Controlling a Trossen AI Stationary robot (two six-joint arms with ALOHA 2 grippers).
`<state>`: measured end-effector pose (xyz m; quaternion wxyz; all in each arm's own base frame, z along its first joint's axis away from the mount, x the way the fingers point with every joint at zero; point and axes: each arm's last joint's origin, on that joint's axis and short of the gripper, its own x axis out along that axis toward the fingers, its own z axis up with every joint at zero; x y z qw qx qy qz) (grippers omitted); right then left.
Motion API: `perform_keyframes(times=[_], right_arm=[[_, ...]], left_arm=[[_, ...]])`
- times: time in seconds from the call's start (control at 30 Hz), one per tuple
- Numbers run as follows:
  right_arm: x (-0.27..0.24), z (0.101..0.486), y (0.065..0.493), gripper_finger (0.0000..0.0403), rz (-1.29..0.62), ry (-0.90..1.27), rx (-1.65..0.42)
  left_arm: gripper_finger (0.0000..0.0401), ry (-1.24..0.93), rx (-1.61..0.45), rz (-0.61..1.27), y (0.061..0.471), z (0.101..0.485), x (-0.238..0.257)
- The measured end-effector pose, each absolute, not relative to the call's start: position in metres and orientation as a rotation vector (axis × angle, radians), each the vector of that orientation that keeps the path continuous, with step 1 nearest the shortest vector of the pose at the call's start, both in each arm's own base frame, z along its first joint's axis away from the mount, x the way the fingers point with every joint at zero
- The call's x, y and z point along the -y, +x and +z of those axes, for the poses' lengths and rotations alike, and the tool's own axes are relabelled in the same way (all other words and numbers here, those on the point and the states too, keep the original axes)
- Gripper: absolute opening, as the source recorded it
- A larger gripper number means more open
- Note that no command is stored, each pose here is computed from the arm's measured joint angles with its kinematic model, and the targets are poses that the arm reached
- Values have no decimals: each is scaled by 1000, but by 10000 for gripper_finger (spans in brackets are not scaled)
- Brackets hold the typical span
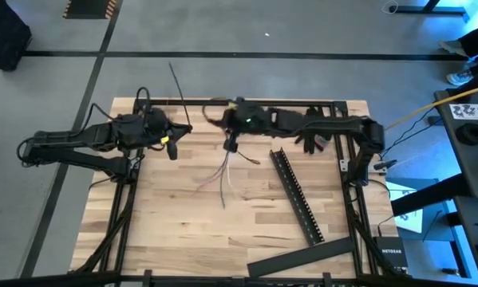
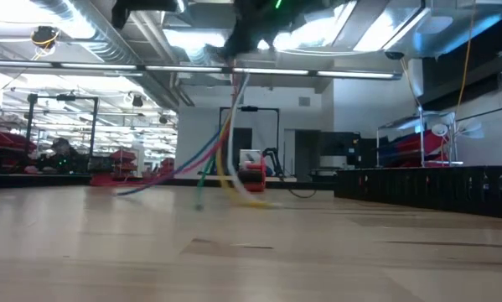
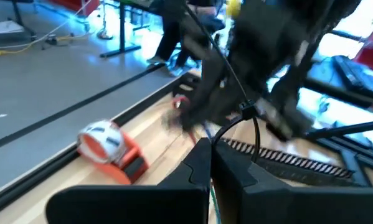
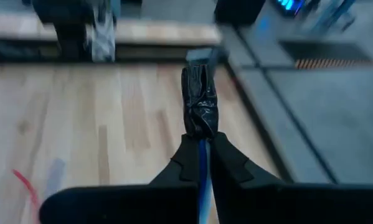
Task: Ziptie cables
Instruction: Wrap the black zip tie on the cable
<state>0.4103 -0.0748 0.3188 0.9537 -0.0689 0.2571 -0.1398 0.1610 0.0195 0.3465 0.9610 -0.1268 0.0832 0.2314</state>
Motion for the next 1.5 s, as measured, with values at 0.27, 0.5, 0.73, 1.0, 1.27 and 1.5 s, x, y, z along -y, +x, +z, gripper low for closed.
perform_keyframes(times=[0.27, 0.5, 0.73, 1.0, 1.27, 1.5], right_arm=[[61, 343, 397, 10, -216, -236, -478], [41, 339, 401, 9, -167, -248, -492], [40, 336, 401, 9, -164, -242, -518], [38, 331, 400, 9, -119, -229, -556], [28, 330, 400, 9, -95, -229, -562], [25, 321, 395, 9, -95, -149, -667]], left_arm=[[0, -256, -210, 439, 181, 338, -20], [0, -262, -234, 468, 203, 328, -23], [0, -271, -229, 472, 219, 322, -24], [0, -272, -230, 461, 224, 320, -23], [0, -254, -262, 480, 229, 314, -24], [0, -189, -374, 505, 228, 303, -25]])
